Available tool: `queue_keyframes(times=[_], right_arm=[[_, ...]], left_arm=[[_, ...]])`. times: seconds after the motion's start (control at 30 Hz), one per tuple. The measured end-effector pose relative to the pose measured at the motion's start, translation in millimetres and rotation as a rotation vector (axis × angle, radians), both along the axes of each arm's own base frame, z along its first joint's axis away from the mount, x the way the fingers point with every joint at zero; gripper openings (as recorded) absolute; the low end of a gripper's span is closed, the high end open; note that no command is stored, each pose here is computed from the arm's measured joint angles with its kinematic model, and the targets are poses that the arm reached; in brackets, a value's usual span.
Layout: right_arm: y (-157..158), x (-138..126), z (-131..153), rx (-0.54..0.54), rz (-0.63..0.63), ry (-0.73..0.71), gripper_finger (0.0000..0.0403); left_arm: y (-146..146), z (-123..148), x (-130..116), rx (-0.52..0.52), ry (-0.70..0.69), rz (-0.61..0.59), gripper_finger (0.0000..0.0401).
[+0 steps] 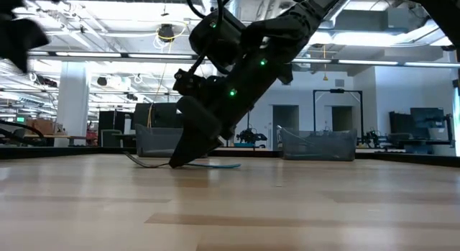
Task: Sort silverware by color (type)
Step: Put the blue fork into the right black bin
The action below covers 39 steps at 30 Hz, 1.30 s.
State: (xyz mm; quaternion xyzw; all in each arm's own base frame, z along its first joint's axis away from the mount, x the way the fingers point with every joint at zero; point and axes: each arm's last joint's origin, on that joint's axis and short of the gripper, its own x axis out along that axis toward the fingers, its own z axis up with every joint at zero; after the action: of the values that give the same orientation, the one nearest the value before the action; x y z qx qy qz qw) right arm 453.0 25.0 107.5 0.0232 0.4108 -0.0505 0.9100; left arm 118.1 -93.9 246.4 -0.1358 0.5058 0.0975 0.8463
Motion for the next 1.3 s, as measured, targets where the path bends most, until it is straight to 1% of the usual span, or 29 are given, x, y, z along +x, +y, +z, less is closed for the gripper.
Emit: queue_keyframes(times=[0.07,0.17,0.2,0.27,0.33,0.4,0.47,0.53,0.57,0.63,0.73,0.8,0.87,1.0,1.1,1.17,1.23,1.3], right_arm=[[-0.3,-0.7,-0.6,0.002,-0.008,0.011,0.0104],[-0.7,-2.9,3.7,-0.001,-0.010,0.024,0.0029],[-0.5,-4.6,6.3,0.001,-0.008,0.032,0.0019],[0.7,-7.5,12.0,0.003,-0.006,0.046,0.0019],[0.2,-15.8,23.1,-0.006,0.001,0.097,0.0019],[-1.5,-26.9,37.7,-0.064,0.006,0.161,0.0015],[-8.1,-39.6,55.4,-0.148,-0.007,0.226,0.0014],[-19.8,-52.4,73.0,-0.220,-0.040,0.279,0.0014],[-27.2,-60.1,80.9,-0.237,-0.057,0.289,0.0014],[-42.4,-73.8,90.4,-0.254,-0.081,0.297,0.0014],[-66.4,-101.6,102.7,-0.256,-0.134,0.290,0.0014],[-82.4,-121.2,107.9,-0.262,-0.170,0.280,0.0014],[-98.5,-143.0,106.8,-0.269,-0.206,0.289,0.0014],[-127.0,-178.7,101.6,-0.327,-0.245,0.253,0.0014],[-141.9,-197.9,101.3,-0.337,-0.262,0.195,0.0014],[-149.1,-207.5,104.3,-0.345,-0.262,0.161,0.0014],[-156.8,-216.0,110.5,-0.373,-0.275,0.135,0.0014],[-165.2,-222.7,114.8,-0.413,-0.271,0.144,0.0016]], left_arm=[[-1.2,2.9,5.0,0.064,-0.093,-0.035,0.0206],[-5.2,8.3,13.5,0.092,-0.200,-0.104,0.0206],[-5.8,9.7,16.0,0.096,-0.220,-0.127,0.0206],[-6.2,11.7,19.7,0.096,-0.246,-0.156,0.0206],[-4.1,12.3,21.1,0.096,-0.243,-0.169,0.0206],[-1.7,12.8,22.7,0.098,-0.242,-0.174,0.0206],[1.3,13.5,23.7,0.107,-0.242,-0.176,0.0206],[5.5,14.8,25.5,0.121,-0.253,-0.159,0.0206],[7.6,15.0,26.8,0.134,-0.257,-0.146,0.0206],[11.8,16.0,29.9,0.159,-0.272,-0.120,0.0206],[15.7,18.1,34.4,0.197,-0.301,-0.113,0.0206],[17.5,19.5,36.8,0.229,-0.320,-0.116,0.0206],[19.2,20.2,38.1,0.262,-0.327,-0.128,0.0206],[22.2,22.4,42.4,0.315,-0.343,-0.174,0.0206],[27.2,24.8,47.3,0.351,-0.362,-0.189,0.0206],[30.8,26.5,51.1,0.346,-0.376,-0.197,0.0206],[35.4,27.1,54.0,0.345,-0.377,-0.207,0.0206],[40.2,27.7,56.5,0.345,-0.377,-0.206,0.0206]])
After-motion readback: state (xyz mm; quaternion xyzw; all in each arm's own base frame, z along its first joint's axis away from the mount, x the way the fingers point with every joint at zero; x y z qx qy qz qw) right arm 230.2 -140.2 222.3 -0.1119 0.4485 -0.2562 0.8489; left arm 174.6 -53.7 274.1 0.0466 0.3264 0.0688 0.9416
